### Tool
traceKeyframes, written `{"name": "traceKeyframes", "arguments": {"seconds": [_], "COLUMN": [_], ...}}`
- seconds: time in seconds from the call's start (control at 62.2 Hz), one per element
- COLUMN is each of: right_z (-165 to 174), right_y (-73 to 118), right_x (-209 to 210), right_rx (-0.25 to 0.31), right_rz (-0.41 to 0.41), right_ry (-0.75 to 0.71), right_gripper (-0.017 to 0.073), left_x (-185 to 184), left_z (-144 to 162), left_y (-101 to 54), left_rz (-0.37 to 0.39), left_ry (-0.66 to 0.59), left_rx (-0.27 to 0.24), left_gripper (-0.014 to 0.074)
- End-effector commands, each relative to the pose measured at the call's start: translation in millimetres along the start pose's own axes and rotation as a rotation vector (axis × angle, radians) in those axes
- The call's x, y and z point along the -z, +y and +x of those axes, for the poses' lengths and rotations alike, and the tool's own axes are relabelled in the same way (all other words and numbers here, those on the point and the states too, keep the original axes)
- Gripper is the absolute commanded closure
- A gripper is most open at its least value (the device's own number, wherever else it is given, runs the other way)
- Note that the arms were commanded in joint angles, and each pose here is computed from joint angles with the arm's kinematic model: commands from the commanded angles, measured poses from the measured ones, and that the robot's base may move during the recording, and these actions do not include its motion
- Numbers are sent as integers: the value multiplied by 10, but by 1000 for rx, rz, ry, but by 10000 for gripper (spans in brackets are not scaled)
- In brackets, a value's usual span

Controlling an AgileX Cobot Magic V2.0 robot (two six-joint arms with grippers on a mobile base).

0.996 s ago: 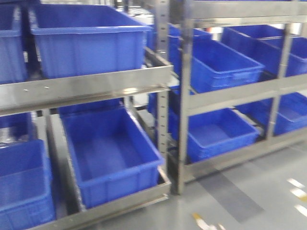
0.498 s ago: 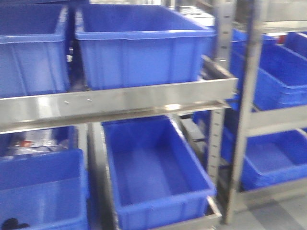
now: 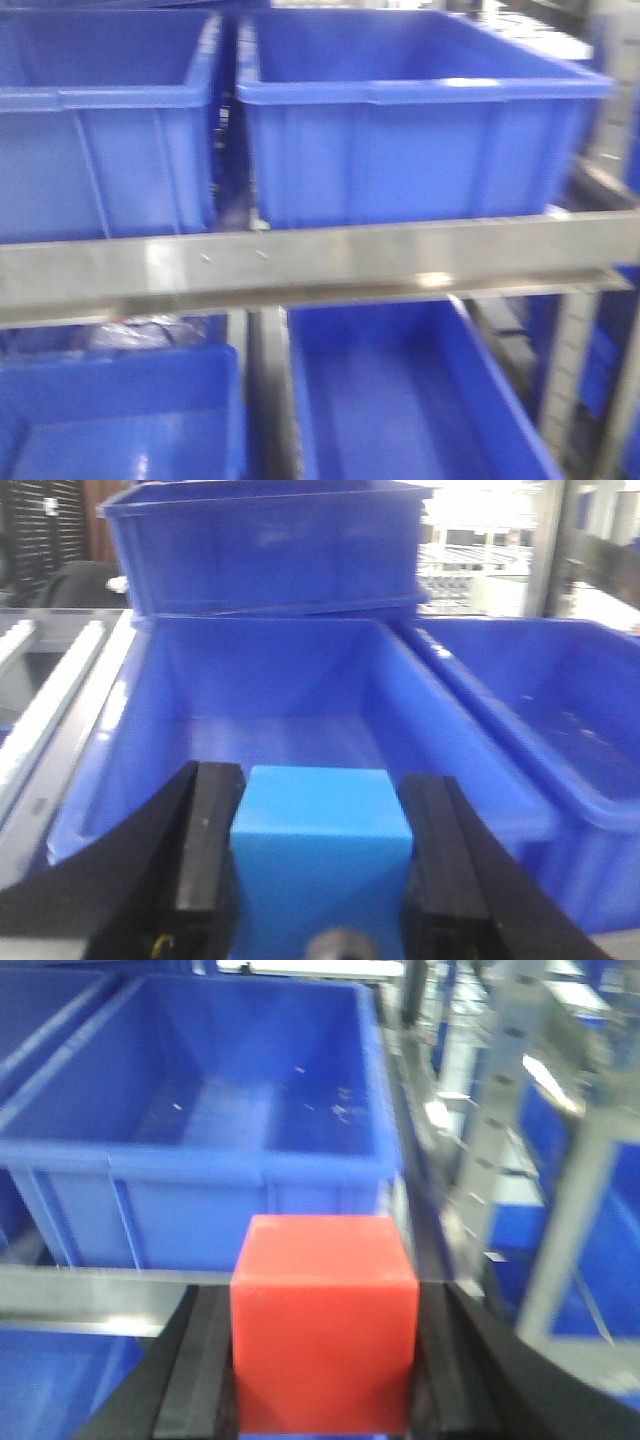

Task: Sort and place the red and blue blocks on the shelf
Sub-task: 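Turn the base toward the shelf of blue bins and approach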

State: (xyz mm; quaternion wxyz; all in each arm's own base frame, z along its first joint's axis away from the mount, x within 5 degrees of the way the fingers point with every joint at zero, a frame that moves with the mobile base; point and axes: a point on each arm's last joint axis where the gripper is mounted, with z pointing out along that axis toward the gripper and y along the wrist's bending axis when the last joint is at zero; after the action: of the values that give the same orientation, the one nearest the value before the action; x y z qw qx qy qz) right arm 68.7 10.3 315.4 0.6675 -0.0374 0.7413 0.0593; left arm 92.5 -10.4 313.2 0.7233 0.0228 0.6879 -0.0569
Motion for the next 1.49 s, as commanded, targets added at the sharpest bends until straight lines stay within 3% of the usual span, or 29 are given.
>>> {"name": "traceKeyframes", "arguments": {"seconds": [0.0, 1.478], "right_z": [-163, -163], "right_y": [-4, -4], "right_x": [18, 18], "right_rx": [10, 10], "right_rz": [9, 9], "right_ry": [-107, -107], "right_gripper": [504, 504], "left_x": [3, 3], "left_z": [-177, -177], "left_y": [-6, -6], "left_rz": [4, 4], "left_ry": [-112, -112], "left_rx": [12, 12], "left_gripper": [462, 462]}}
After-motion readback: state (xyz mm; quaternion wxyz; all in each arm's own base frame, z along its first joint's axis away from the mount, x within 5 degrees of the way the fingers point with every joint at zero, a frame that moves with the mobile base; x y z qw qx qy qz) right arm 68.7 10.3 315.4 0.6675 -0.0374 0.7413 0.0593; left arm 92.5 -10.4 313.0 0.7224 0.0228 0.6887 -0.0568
